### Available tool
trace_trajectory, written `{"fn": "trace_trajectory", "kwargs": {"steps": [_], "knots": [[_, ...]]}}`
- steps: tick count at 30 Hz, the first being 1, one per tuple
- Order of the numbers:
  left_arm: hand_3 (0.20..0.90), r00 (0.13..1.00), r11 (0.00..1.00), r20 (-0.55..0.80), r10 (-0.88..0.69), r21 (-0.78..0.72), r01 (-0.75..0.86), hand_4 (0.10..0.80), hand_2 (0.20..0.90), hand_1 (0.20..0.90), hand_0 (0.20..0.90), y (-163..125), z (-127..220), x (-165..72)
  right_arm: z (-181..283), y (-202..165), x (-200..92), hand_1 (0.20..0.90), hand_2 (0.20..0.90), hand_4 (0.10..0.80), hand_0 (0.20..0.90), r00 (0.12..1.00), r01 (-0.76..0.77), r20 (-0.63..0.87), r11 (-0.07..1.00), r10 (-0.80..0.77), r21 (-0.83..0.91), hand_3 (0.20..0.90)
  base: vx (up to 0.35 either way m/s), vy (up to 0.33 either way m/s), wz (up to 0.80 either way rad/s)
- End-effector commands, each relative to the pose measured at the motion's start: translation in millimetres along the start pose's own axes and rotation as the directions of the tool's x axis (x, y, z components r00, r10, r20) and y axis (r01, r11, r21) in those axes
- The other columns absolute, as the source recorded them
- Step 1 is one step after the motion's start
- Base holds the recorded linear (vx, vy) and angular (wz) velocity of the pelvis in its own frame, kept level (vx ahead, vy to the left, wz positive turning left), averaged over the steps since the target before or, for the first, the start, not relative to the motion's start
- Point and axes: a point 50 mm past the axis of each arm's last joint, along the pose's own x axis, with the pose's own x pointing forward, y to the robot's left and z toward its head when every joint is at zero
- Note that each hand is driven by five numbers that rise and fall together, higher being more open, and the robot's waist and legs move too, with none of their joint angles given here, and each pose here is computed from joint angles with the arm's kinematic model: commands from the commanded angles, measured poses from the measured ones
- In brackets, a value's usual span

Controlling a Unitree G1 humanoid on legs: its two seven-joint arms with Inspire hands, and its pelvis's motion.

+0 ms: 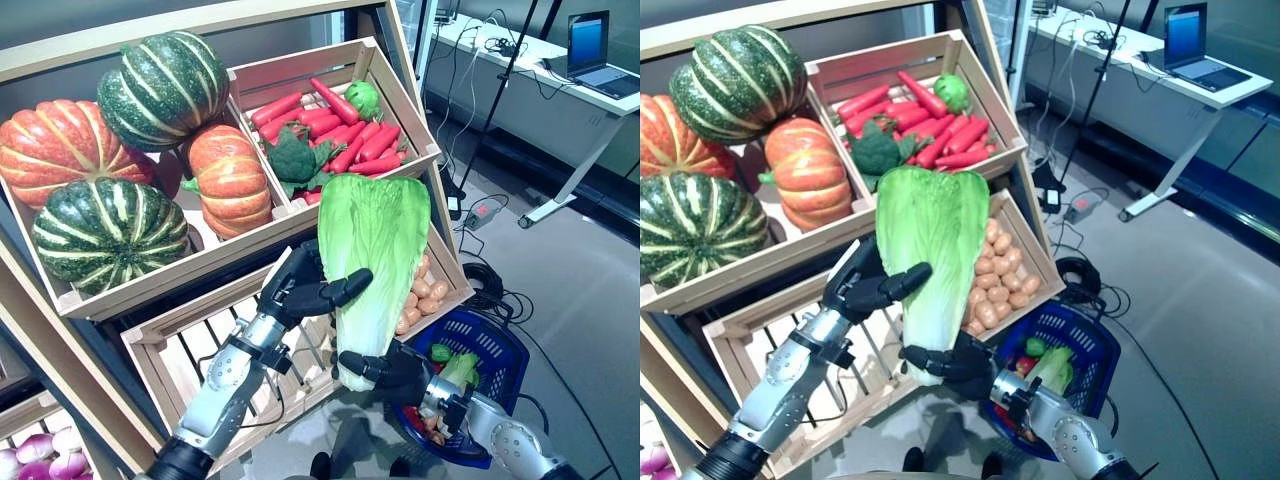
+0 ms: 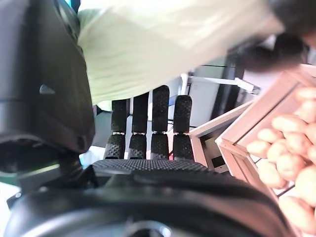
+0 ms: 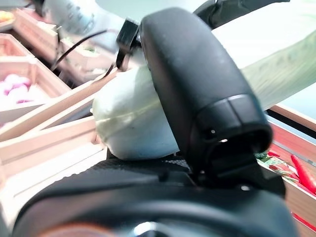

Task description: Put vegetables into the basket

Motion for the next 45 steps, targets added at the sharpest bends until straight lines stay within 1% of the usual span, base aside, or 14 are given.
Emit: {"fn": "trace_trajectory", "kwargs": {"steps": [1,3,16,18,22,26,28,29,33,35,36,37,40,45], "knots": [[0.300,0.967,0.940,0.114,-0.226,0.287,0.186,0.400,0.300,0.300,0.300,-4.3,41.7,11.3,50.1,19.3,9.5,0.300,0.300,0.400,0.300,0.978,-0.061,0.188,0.989,0.085,-0.132,0.300,0.000,0.000,0.00],[0.900,0.970,0.927,0.101,-0.223,0.331,0.179,0.800,0.900,0.900,0.900,1.6,45.5,9.0,53.6,10.6,0.7,0.300,0.300,0.400,0.300,0.984,0.006,0.175,0.987,0.022,-0.158,0.300,0.000,0.000,0.00],[0.900,0.987,0.860,0.033,-0.160,0.496,0.123,0.800,0.900,0.900,0.900,27.7,56.9,-5.1,78.0,-13.8,-38.4,0.300,0.300,0.400,0.300,0.963,0.244,0.186,0.923,-0.195,-0.297,0.300,0.000,0.000,0.00],[0.900,0.991,0.860,0.029,-0.128,0.501,0.096,0.800,0.900,0.900,0.900,32.8,56.9,-7.2,81.7,-18.8,-44.9,0.300,0.300,0.400,0.300,0.949,0.300,0.196,0.896,-0.246,-0.328,0.300,0.000,0.000,0.00],[0.900,0.999,0.846,0.011,-0.052,0.532,0.038,0.800,0.900,0.900,0.900,43.3,54.2,-15.9,86.8,-34.6,-69.7,0.300,0.300,0.400,0.300,0.879,0.477,0.234,0.777,-0.416,-0.410,0.300,0.008,-0.005,0.00],[0.900,0.999,0.836,0.004,0.043,0.547,-0.039,0.800,0.900,0.900,0.900,55.6,52.2,-27.0,91.9,-49.3,-94.4,0.300,0.300,0.400,0.300,0.742,0.669,0.337,0.676,-0.580,-0.309,0.300,0.054,-0.027,-0.01],[0.900,0.992,0.835,0.006,0.123,0.540,-0.107,0.800,0.900,0.900,0.900,62.4,48.4,-36.6,91.2,-62.3,-112.2,0.300,0.300,0.400,0.300,0.582,0.792,0.431,0.600,-0.689,-0.110,0.300,0.082,-0.046,-0.02],[0.900,0.989,0.834,0.008,0.145,0.537,-0.126,0.800,0.900,0.900,0.900,63.7,47.3,-39.1,90.6,-64.4,-115.5,0.300,0.300,0.400,0.300,0.547,0.809,0.447,0.584,-0.708,-0.065,0.300,0.064,-0.044,-0.04],[0.900,0.948,0.815,0.072,0.312,0.493,-0.305,0.800,0.900,0.900,0.900,71.6,43.6,-45.9,92.7,-73.8,-124.1,0.300,0.300,0.400,0.300,0.303,0.866,0.538,0.463,-0.787,0.190,0.300,-0.049,-0.053,-0.13],[0.900,0.924,0.795,0.150,0.353,0.473,-0.380,0.800,0.900,0.900,0.900,75.7,50.2,-35.0,111.6,-76.0,-121.1,0.300,0.300,0.400,0.300,0.210,0.845,0.591,0.449,-0.779,0.292,0.300,-0.314,-0.057,-0.09],[0.900,0.915,0.785,0.177,0.361,0.471,-0.401,0.800,0.900,0.900,0.900,77.0,53.2,-30.6,118.9,-76.1,-119.6,0.300,0.300,0.400,0.300,0.191,0.834,0.608,0.454,-0.771,0.314,0.300,-0.439,-0.057,-0.06],[0.900,0.894,0.766,0.246,0.374,0.462,-0.448,0.800,0.900,0.900,0.900,78.7,60.7,-17.1,139.9,-74.3,-117.3,0.300,0.300,0.400,0.300,0.119,0.813,0.657,0.453,-0.744,0.366,0.300,-0.423,-0.069,0.01],[0.900,0.867,0.763,0.342,0.362,0.425,-0.486,0.800,0.900,0.900,0.900,74.4,75.6,2.1,171.8,-66.2,-114.8,0.300,0.300,0.400,0.300,-0.008,0.763,0.713,0.457,-0.701,0.458,0.300,-0.384,-0.070,0.05],[0.900,0.839,0.797,0.445,0.311,0.358,-0.486,0.800,0.900,0.900,0.900,63.2,91.4,21.9,202.9,-60.4,-116.3,0.300,0.300,0.400,0.300,-0.146,0.646,0.711,0.478,-0.688,0.595,0.300,-0.294,-0.076,0.02]]}}
